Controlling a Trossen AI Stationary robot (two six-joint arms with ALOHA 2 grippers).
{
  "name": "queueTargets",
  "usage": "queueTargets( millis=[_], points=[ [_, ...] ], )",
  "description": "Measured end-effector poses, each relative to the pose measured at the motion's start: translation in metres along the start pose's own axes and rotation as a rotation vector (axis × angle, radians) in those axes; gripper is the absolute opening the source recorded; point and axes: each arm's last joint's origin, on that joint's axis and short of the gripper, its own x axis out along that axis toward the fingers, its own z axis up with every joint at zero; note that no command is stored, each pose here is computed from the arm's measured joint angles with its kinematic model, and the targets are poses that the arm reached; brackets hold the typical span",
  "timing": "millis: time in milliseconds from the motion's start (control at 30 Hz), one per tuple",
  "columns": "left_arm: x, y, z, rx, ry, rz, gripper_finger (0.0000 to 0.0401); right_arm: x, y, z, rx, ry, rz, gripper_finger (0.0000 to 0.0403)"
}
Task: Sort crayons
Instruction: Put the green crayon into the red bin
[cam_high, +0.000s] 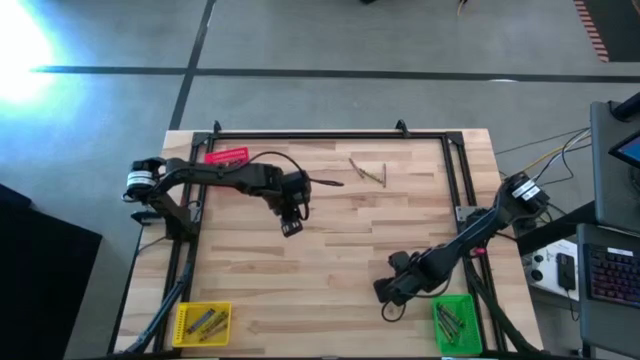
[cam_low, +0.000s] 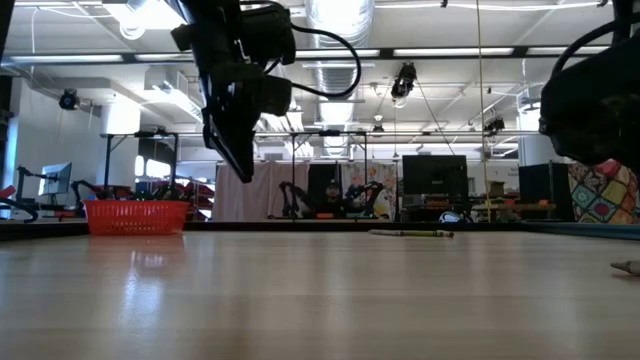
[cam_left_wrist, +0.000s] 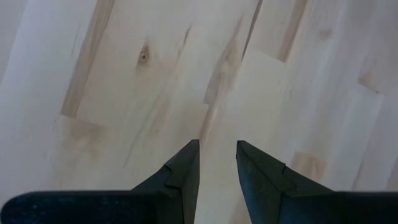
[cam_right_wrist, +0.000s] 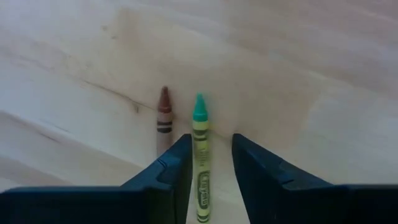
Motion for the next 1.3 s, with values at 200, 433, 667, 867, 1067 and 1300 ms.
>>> queueTargets(
  millis=[200,433,667,867,1067,1300],
  points=[
    [0.004,-0.007,-0.006,-0.011,0.027,0.000,0.0088,0.022,0.010,-0.002,-0.043,-0.008,-0.120,0.0103],
    [0.005,-0.018,-0.010,0.009,0.031,-0.012,0.0088,0.008,0.023,0.001,-0.138,-0.017,-0.203,0.0039],
    [-0.030,-0.029,-0.006,0.046,-0.171,-0.068,0.0088,-0.025,0.029,0.020,-0.161,-0.270,-0.074,0.0010],
    [-0.069,-0.028,-0.013,0.116,-0.476,-0.066,0.0088,-0.055,0.035,0.035,-0.251,-0.428,0.125,0.0009],
    [-0.080,-0.028,-0.036,0.157,-0.821,-0.377,0.0096,-0.073,0.061,0.060,-0.361,-0.576,0.408,0.0009],
    [-0.055,-0.016,-0.067,-0.003,-0.936,-0.543,0.0141,-0.100,0.093,0.093,-0.413,-0.766,0.694,0.0009]
  ],
)
